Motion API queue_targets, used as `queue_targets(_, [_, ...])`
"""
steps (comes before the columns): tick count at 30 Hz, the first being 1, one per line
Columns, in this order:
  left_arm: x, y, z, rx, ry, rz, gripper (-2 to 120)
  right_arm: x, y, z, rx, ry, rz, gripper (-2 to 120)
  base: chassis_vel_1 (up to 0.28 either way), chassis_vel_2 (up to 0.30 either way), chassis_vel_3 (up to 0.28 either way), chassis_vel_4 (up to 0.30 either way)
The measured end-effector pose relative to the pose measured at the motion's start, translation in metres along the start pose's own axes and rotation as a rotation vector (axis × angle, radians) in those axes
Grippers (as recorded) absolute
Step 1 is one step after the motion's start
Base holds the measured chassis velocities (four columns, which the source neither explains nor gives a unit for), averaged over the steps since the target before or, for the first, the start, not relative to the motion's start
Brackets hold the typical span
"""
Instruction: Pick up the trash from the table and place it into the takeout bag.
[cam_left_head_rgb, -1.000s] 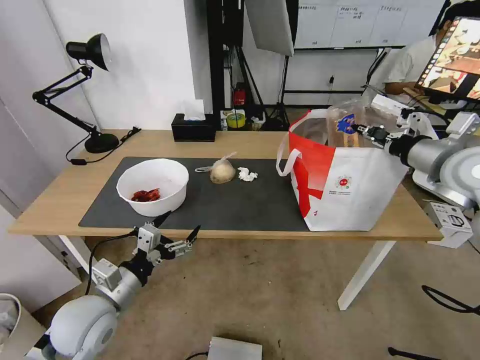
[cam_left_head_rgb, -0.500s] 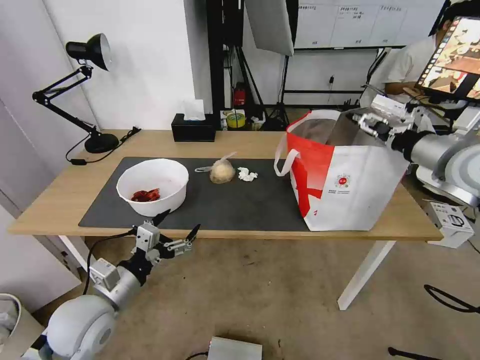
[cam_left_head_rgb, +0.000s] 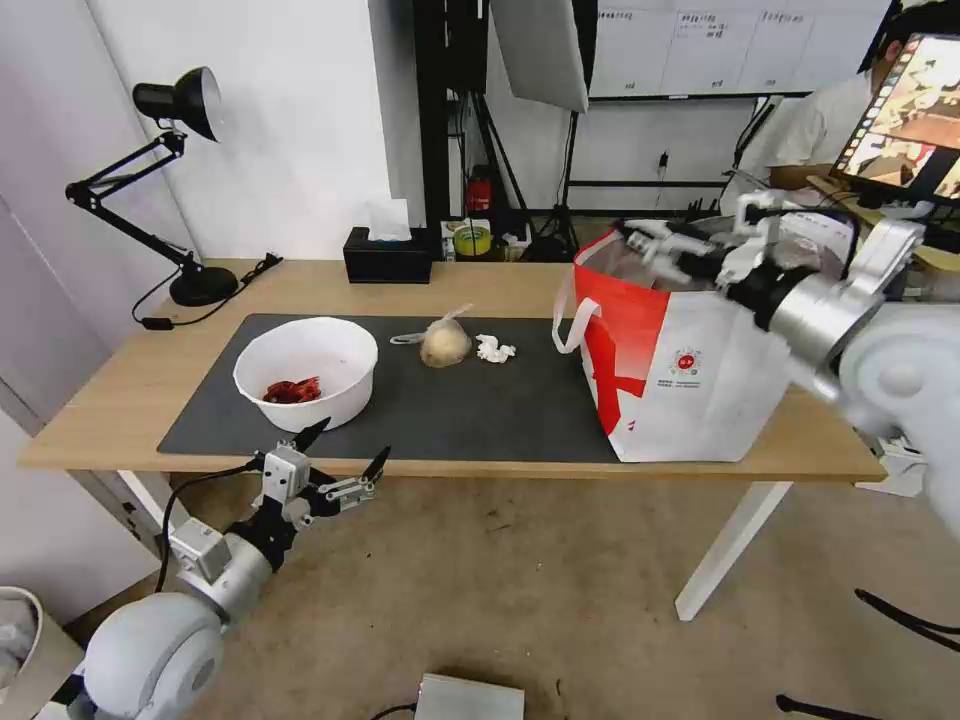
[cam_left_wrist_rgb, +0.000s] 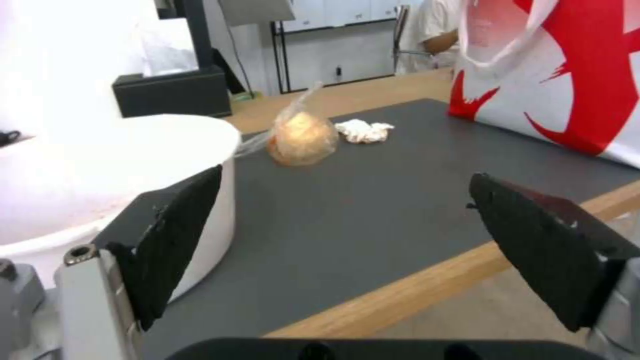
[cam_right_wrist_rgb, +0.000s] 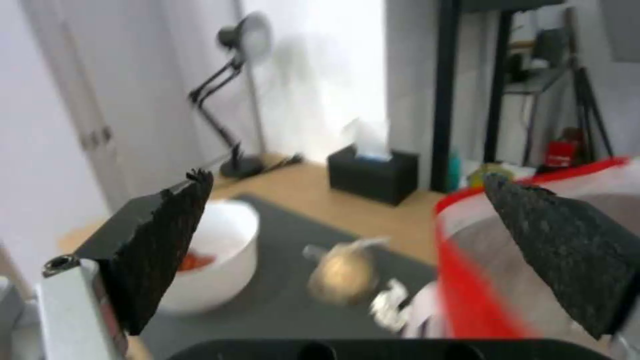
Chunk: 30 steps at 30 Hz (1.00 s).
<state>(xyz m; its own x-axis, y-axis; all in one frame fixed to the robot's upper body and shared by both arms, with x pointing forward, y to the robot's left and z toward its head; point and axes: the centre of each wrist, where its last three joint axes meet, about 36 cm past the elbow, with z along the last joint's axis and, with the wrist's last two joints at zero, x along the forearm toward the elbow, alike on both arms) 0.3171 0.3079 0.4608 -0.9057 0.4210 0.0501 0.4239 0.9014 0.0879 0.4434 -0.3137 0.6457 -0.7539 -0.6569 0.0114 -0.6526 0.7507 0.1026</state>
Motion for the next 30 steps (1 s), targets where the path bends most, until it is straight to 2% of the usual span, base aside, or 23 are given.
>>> queue_targets(3, [-0.002, -0.001, 0.001, -0.015, -0.001, -0.034, 100, 0.008, 0.021, 0.029, 0.017, 0.032, -0.010, 100, 0.000, 0.000, 0.000, 0.000])
queue_targets(4, [-0.002, -0.001, 0.001, -0.015, -0.001, -0.034, 100, 0.008, 0.021, 0.029, 0.017, 0.032, -0.010, 100, 0.000, 0.000, 0.000, 0.000])
queue_targets(7, [-0.001, -0.003, 0.004, -0.020, 0.005, -0.049, 100, 0.018, 0.043, 0.067, -0.005, 0.071, -0.003, 100, 0.000, 0.000, 0.000, 0.000])
queue_targets(8, [-0.001, -0.003, 0.004, -0.020, 0.005, -0.049, 100, 0.018, 0.043, 0.067, -0.005, 0.071, -0.003, 100, 0.000, 0.000, 0.000, 0.000])
queue_targets(13, [0.005, -0.002, 0.014, -0.020, 0.018, -0.068, 100, 0.027, 0.063, 0.114, -0.055, 0.108, 0.042, 100, 0.000, 0.000, 0.000, 0.000])
queue_targets(19, [0.011, -0.002, 0.031, -0.012, 0.039, -0.091, 100, 0.037, 0.072, 0.150, -0.081, 0.109, 0.088, 100, 0.000, 0.000, 0.000, 0.000])
queue_targets(24, [0.014, 0.003, 0.048, -0.012, 0.057, -0.113, 100, 0.046, 0.072, 0.180, -0.063, 0.033, 0.145, 100, 0.000, 0.000, 0.000, 0.000])
queue_targets(30, [0.016, 0.005, 0.056, -0.009, 0.071, -0.123, 100, 0.056, 0.071, 0.197, -0.029, -0.032, 0.182, 100, 0.000, 0.000, 0.000, 0.000])
